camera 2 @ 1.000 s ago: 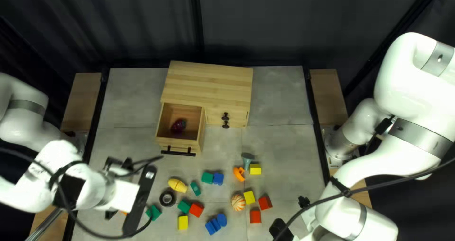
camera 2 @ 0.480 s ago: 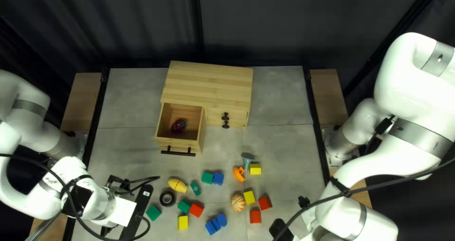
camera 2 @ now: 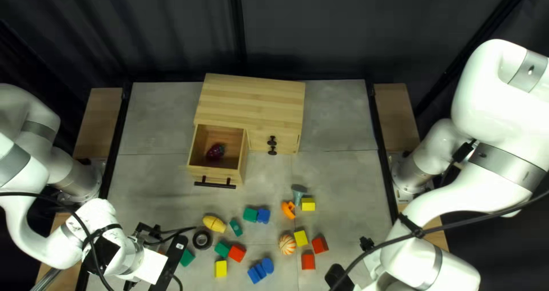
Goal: Open drawers and place objects into drawer and close
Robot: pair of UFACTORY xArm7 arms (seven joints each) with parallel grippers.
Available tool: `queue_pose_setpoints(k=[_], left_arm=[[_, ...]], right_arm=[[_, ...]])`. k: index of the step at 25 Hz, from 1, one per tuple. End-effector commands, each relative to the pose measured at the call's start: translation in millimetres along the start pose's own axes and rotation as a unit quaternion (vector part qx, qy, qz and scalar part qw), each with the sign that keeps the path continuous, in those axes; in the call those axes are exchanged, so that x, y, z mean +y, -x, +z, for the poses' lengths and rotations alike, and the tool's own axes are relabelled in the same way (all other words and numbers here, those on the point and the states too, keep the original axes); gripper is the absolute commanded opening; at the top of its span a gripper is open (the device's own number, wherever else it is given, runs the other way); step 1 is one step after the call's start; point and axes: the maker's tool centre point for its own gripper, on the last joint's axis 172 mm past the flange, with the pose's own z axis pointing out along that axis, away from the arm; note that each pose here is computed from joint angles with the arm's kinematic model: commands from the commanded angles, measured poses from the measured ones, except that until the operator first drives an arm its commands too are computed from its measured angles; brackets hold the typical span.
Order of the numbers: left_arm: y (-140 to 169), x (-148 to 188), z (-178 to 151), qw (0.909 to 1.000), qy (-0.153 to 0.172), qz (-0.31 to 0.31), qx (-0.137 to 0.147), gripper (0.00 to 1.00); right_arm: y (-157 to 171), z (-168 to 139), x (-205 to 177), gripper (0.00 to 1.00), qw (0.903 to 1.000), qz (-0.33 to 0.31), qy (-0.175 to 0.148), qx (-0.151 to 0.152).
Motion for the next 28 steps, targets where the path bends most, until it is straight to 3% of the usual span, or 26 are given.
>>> queue_pose_setpoints(k=[1,2,3,6,8,9,10,11,17,22,25,28], left_arm=[[2.8,0.1,9.5,1.0,0.001,-0.001,0.0,1.0],[2.8,0.5,10.3,1.0,0.001,-0.002,0.0,0.94],[2.8,1.2,11.7,1.0,0.001,-0.003,0.0,0.78],[4.3,1.0,16.8,1.0,0.001,-0.004,0.0,0.77],[5.5,-0.8,20.2,1.0,0.003,-0.005,-0.002,0.71],[5.7,-1.6,21.1,1.0,0.003,-0.005,-0.002,0.59],[5.7,-1.9,21.4,1.0,0.003,-0.005,-0.003,0.24],[5.8,-2.7,22.1,1.0,0.003,-0.005,-0.004,0.03],[5.2,-6.8,18.8,0.9999,0.001,-0.007,-0.007,0.0],[5.9,-24.5,-16.1,0.9998,-0.006,-0.016,-0.01,0.0],[8.9,-52.8,-46.3,0.9992,-0.017,-0.036,-0.003,0.0],[12.9,-122.2,-98.6,0.9953,-0.047,-0.084,0.007,0.0]], right_arm=[[0.0,0.0,0.0,1.0,1.0,0.0,0.0,0.0],[0.0,0.0,0.0,1.0,1.0,0.0,0.0,0.0],[0.0,0.0,0.0,1.0,1.0,0.0,0.0,0.0],[0.0,0.0,0.0,1.0,1.0,0.0,0.0,0.0],[0.0,0.0,0.0,1.0,1.0,0.0,0.0,0.0],[0.0,0.0,0.0,1.0,1.0,0.0,0.0,0.0],[0.0,0.0,0.0,1.0,1.0,0.0,0.0,0.0],[0.0,0.0,0.0,1.0,1.0,0.0,0.0,0.0],[0.0,0.0,0.0,1.0,1.0,0.0,0.0,0.0],[0.0,0.0,0.0,1.0,1.0,0.0,0.0,0.0],[0.0,0.0,0.0,1.0,1.0,0.0,0.0,0.0],[0.0,0.0,0.0,1.0,1.0,0.0,0.0,0.0]])
